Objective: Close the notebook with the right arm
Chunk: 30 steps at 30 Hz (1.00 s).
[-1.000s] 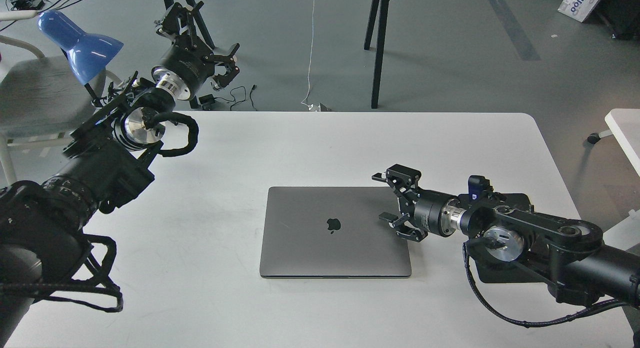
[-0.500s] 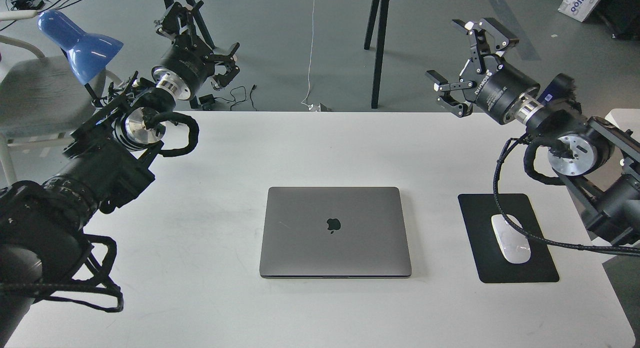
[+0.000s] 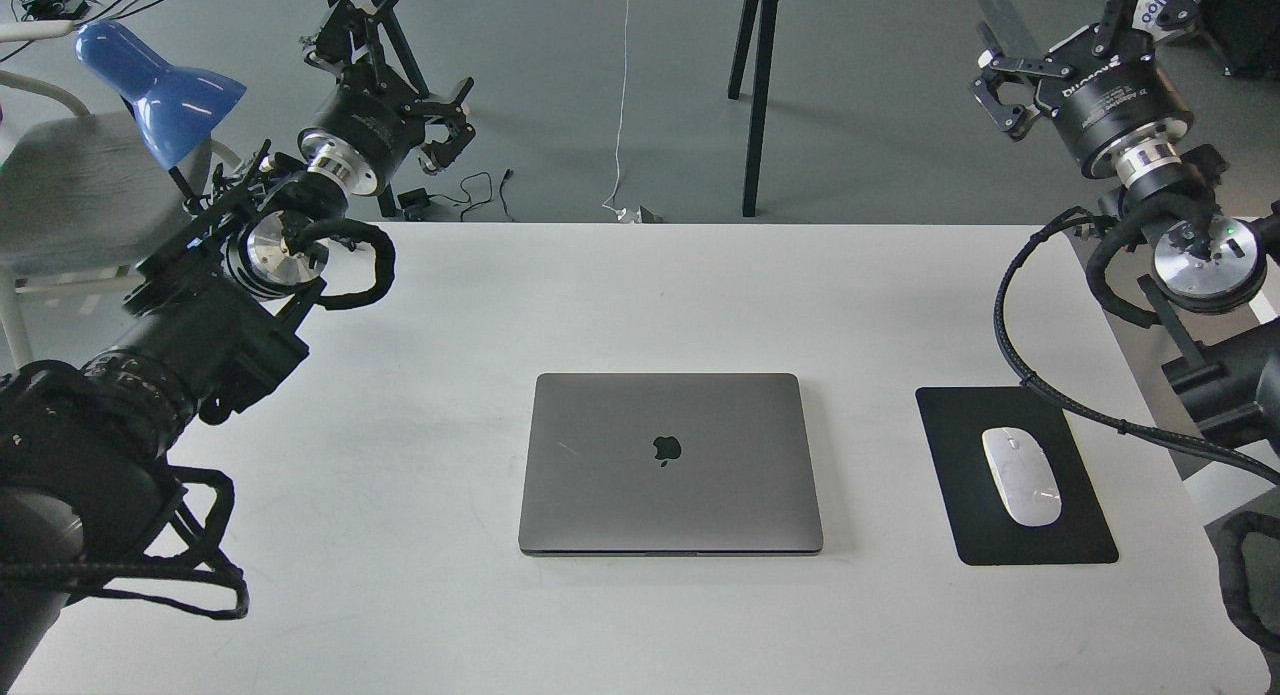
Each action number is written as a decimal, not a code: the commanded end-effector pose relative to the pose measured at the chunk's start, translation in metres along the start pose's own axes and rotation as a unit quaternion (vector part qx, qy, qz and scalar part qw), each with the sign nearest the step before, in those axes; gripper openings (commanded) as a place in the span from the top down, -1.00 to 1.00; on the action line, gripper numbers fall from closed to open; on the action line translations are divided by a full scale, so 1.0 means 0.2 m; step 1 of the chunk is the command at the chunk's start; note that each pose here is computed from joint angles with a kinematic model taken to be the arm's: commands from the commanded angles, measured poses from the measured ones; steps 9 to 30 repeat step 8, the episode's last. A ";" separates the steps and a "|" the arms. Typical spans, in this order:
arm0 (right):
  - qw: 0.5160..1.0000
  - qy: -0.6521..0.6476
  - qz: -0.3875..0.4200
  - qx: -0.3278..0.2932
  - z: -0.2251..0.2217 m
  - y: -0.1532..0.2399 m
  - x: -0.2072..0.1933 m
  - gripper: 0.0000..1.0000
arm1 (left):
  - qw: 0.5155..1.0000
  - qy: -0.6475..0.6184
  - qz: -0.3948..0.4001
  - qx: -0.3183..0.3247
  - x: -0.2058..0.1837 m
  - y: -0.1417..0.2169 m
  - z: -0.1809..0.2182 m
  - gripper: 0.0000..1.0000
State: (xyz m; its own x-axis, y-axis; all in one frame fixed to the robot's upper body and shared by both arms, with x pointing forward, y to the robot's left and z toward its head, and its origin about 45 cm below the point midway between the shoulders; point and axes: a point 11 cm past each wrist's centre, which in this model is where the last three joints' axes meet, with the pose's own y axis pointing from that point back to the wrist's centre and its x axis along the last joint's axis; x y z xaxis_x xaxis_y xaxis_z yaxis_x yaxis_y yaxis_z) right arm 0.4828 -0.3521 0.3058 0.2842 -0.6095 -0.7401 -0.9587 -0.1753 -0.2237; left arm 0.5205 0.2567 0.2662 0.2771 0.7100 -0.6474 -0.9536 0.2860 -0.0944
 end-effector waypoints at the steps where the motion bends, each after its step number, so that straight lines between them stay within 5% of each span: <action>1: 1.000 -0.022 0.005 0.004 0.05 0.02 0.06 -1.00 | 1.000 0.008 0.002 -0.006 0.00 0.00 0.01 -1.00; 30: 1.000 -0.024 0.011 0.006 0.07 0.03 0.10 -1.00 | 1.000 0.005 0.002 -0.003 0.01 0.00 0.00 -1.00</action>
